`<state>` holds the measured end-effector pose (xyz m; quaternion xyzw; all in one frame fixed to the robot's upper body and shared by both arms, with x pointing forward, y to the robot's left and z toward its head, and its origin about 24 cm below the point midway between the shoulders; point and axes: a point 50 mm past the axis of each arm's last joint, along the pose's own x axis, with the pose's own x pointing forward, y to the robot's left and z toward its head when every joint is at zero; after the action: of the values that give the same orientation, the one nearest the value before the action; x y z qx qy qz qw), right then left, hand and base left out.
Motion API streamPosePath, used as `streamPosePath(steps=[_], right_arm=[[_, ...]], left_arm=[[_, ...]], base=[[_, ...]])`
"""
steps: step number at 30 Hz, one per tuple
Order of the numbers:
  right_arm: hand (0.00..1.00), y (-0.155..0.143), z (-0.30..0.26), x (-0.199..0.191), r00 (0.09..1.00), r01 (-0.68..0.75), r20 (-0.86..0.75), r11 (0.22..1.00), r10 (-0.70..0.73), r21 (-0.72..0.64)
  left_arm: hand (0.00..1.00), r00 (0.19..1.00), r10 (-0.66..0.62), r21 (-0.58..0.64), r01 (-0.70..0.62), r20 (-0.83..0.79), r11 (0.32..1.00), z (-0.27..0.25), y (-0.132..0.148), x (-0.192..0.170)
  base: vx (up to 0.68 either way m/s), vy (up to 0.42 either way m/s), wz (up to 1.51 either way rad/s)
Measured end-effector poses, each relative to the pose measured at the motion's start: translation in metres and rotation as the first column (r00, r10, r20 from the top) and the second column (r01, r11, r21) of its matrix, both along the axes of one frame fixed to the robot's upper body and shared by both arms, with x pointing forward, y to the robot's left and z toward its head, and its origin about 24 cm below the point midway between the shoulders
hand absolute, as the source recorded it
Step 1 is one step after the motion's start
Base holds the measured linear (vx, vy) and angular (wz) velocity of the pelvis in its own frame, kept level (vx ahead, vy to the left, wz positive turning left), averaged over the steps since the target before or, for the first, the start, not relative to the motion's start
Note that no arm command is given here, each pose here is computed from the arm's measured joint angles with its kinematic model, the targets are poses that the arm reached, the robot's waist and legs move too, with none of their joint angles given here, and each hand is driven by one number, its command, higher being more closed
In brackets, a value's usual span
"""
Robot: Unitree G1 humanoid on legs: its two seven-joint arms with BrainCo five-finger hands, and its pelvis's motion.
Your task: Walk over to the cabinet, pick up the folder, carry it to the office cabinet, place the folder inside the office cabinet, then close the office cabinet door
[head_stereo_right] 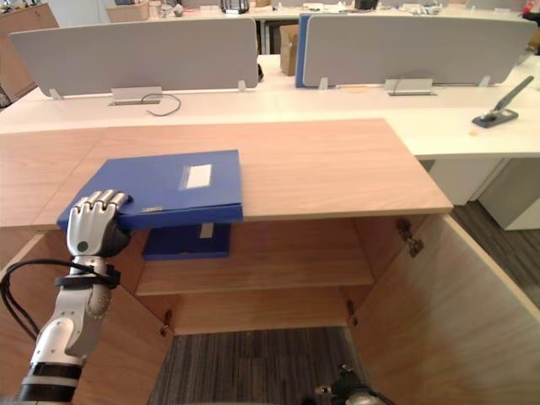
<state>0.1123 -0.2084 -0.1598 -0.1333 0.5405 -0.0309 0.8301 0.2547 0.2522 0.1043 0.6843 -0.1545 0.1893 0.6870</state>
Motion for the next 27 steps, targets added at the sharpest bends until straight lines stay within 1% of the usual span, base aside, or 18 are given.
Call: streamPosePath(steps=[4, 5, 7, 9, 10, 11, 12, 13, 14, 15, 16, 17, 19, 20, 21, 22, 25, 27], right_arm=[[0.00, 0.000, 0.000, 0.000, 1.000, 0.000, 0.000, 1.000, 0.000, -0.001], [0.00, 0.000, 0.000, -0.001, 1.000, 0.001, -0.002, 1.000, -0.001, -0.001], [0.00, 0.000, 0.000, -0.001, 1.000, 0.002, -0.003, 1.000, -0.002, -0.001], [0.00, -0.001, -0.001, -0.003, 1.000, 0.012, -0.006, 1.000, -0.012, -0.003], [0.00, -0.002, -0.001, -0.004, 1.000, 0.016, -0.007, 1.000, -0.016, -0.003], [0.00, -0.002, -0.001, -0.007, 1.000, 0.022, -0.013, 1.000, -0.022, -0.003], [0.00, -0.002, -0.001, -0.007, 1.000, 0.029, -0.012, 1.000, -0.029, -0.003], [0.00, -0.003, -0.001, -0.008, 0.999, 0.045, -0.013, 0.999, -0.045, -0.001], [0.00, -0.004, -0.002, -0.012, 0.997, 0.074, -0.020, 0.997, -0.074, 0.004], [0.00, -0.004, -0.003, -0.013, 0.996, 0.088, -0.023, 0.996, -0.088, 0.009], [0.00, -0.006, -0.003, -0.015, 0.994, 0.101, -0.030, 0.995, -0.100, 0.009], [0.00, -0.006, -0.003, -0.016, 0.994, 0.102, -0.034, 0.995, -0.102, 0.008], [0.00, -0.007, -0.004, -0.020, 0.993, 0.114, -0.041, 0.993, -0.113, 0.010], [0.00, -0.007, -0.004, -0.020, 0.992, 0.121, -0.041, 0.993, -0.120, 0.013], [0.00, -0.007, -0.004, -0.021, 0.991, 0.129, -0.042, 0.991, -0.129, 0.017], [0.00, -0.007, -0.005, -0.021, 0.990, 0.136, -0.043, 0.991, -0.135, 0.018], [0.00, -0.009, -0.006, -0.027, 0.983, 0.177, -0.059, 0.984, -0.175, 0.025], [0.00, -0.009, -0.006, -0.027, 0.983, 0.176, -0.064, 0.984, -0.174, 0.026]], left_arm=[[1.00, 1.000, 0.023, -0.016, -0.023, 0.004, 1.000, -0.002, 0.001, 0.002], [1.00, 0.999, 0.029, -0.044, -0.029, 0.013, 0.999, -0.003, -0.003, 0.001], [1.00, 0.998, 0.034, -0.130, -0.027, 0.052, 0.991, -0.001, -0.013, -0.004], [1.00, 0.992, -0.003, -0.302, 0.042, 0.128, 0.953, 0.006, -0.031, -0.019], [1.00, 0.989, -0.019, -0.350, 0.070, 0.148, 0.934, 0.007, -0.035, -0.022], [1.00, 0.981, -0.049, -0.453, 0.130, 0.186, 0.882, 0.009, -0.044, -0.028], [1.00, 0.976, -0.059, -0.503, 0.159, 0.208, 0.849, 0.011, -0.049, -0.031], [1.00, 0.968, -0.073, -0.590, 0.207, 0.242, 0.781, 0.012, -0.056, -0.035], [1.00, 0.961, -0.080, -0.652, 0.239, 0.264, 0.720, 0.012, -0.060, -0.039], [1.00, 0.958, -0.083, -0.683, 0.254, 0.273, 0.685, 0.012, -0.060, -0.041], [1.00, 0.952, -0.093, -0.747, 0.288, 0.292, 0.599, 0.013, -0.061, -0.045], [1.00, 0.950, -0.094, -0.767, 0.297, 0.298, 0.569, 0.013, -0.061, -0.047], [1.00, 0.939, -0.106, -0.828, 0.339, 0.327, 0.446, 0.014, -0.060, -0.053], [1.00, 0.936, -0.109, -0.839, 0.350, 0.336, 0.417, 0.016, -0.060, -0.054], [1.00, 0.928, -0.112, -0.851, 0.370, 0.354, 0.372, 0.018, -0.059, -0.058], [1.00, 0.923, -0.114, -0.856, 0.384, 0.367, 0.347, 0.019, -0.059, -0.059], [1.00, 0.876, -0.133, -0.854, 0.482, 0.464, 0.196, 0.031, -0.058, -0.064], [1.00, 0.816, -0.156, -0.822, 0.568, 0.557, 0.036, 0.040, -0.058, -0.068]], base=[[0.00, 0.000, 0.00], [0.00, 0.000, 0.00], [-0.01, 0.032, 0.00], [0.00, 0.016, 0.00], [0.00, 0.000, 0.00], [0.00, 0.000, 0.00], [0.00, 0.000, 0.05], [0.00, 0.000, 0.06], [-0.01, 0.004, 0.07], [-0.03, 0.012, 0.08], [-0.05, 0.023, 0.05], [-0.06, 0.029, 0.05], [-0.06, 0.021, 0.12], [-0.05, 0.010, 0.19], [-0.04, 0.008, 0.15], [-0.05, 0.014, 0.13], [-0.03, 0.024, 0.05], [-0.01, 0.035, 0.03]])
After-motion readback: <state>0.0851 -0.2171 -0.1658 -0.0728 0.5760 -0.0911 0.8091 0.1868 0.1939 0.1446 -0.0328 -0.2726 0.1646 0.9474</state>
